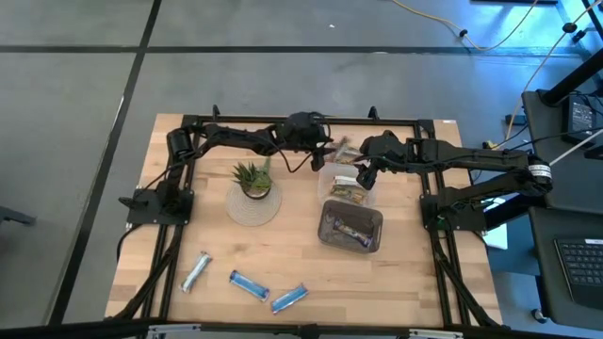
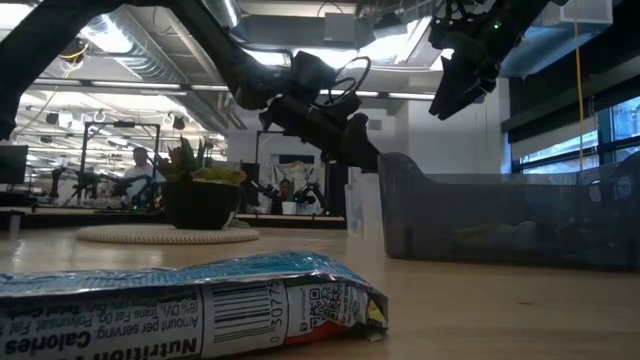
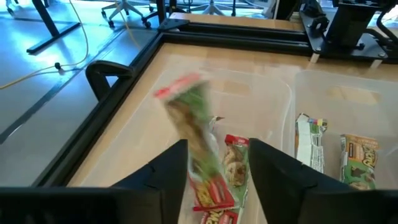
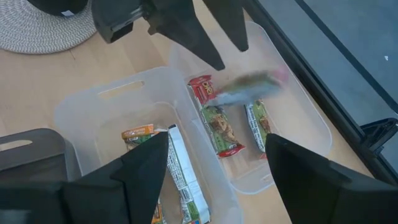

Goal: Pick and place Granola Bars by type
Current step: Put the top red granola bar into the top transparent bin, then put the yellow granola bar into the bottom transparent bin

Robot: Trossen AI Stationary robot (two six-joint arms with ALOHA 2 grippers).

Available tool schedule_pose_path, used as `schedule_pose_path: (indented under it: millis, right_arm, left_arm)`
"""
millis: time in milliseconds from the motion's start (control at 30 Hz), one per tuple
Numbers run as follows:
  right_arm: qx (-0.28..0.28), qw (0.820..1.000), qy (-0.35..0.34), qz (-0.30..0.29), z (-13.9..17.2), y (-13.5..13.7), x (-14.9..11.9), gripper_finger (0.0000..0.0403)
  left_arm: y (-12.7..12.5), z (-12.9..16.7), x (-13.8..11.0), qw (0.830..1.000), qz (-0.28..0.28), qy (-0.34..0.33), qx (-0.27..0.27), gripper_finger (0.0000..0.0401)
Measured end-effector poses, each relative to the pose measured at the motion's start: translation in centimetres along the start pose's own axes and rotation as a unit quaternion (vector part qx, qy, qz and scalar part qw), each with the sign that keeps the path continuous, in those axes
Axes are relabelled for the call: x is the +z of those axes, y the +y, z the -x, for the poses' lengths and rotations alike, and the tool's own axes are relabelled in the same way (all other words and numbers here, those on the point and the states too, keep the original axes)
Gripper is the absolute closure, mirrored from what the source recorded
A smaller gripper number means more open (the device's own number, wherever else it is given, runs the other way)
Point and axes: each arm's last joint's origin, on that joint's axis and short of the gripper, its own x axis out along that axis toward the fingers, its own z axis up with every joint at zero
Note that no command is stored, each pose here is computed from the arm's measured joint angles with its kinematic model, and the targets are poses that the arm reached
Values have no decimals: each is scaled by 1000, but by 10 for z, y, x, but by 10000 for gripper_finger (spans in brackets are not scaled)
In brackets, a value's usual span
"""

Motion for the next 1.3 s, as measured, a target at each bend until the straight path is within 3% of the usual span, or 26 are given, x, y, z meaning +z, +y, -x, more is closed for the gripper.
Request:
schedule_pose_path:
  millis: [200, 333, 567, 700, 867, 1100, 1300]
  right_arm:
    - [0, 1000, 1, 0, 0, 0, 0, 131]
    - [4, 1000, 5, 1, 0, 0, -1, 131]
    - [26, 1000, 15, 2, 0, 1, -2, 131]
    - [28, 999, 15, 2, 0, 1, -2, 131]
    - [28, 999, 15, 3, 0, 1, -2, 131]
    - [28, 999, 15, -11, 0, 1, -2, 131]
    - [28, 999, 15, -12, 0, 1, -2, 131]
  left_arm:
    - [-1, 8, 8, 999, 36, 1, -12, 214]
    - [-7, 29, 27, 999, 30, 16, -29, 213]
    - [-37, 114, 68, 993, 6, 105, -45, 216]
    - [-64, 171, 73, 977, 47, 196, -69, 216]
    - [-105, 232, 67, 944, 102, 301, -87, 216]
    - [-157, 275, 29, 925, 211, 314, 25, 212]
    - [-191, 293, -28, 864, 337, 364, 82, 213]
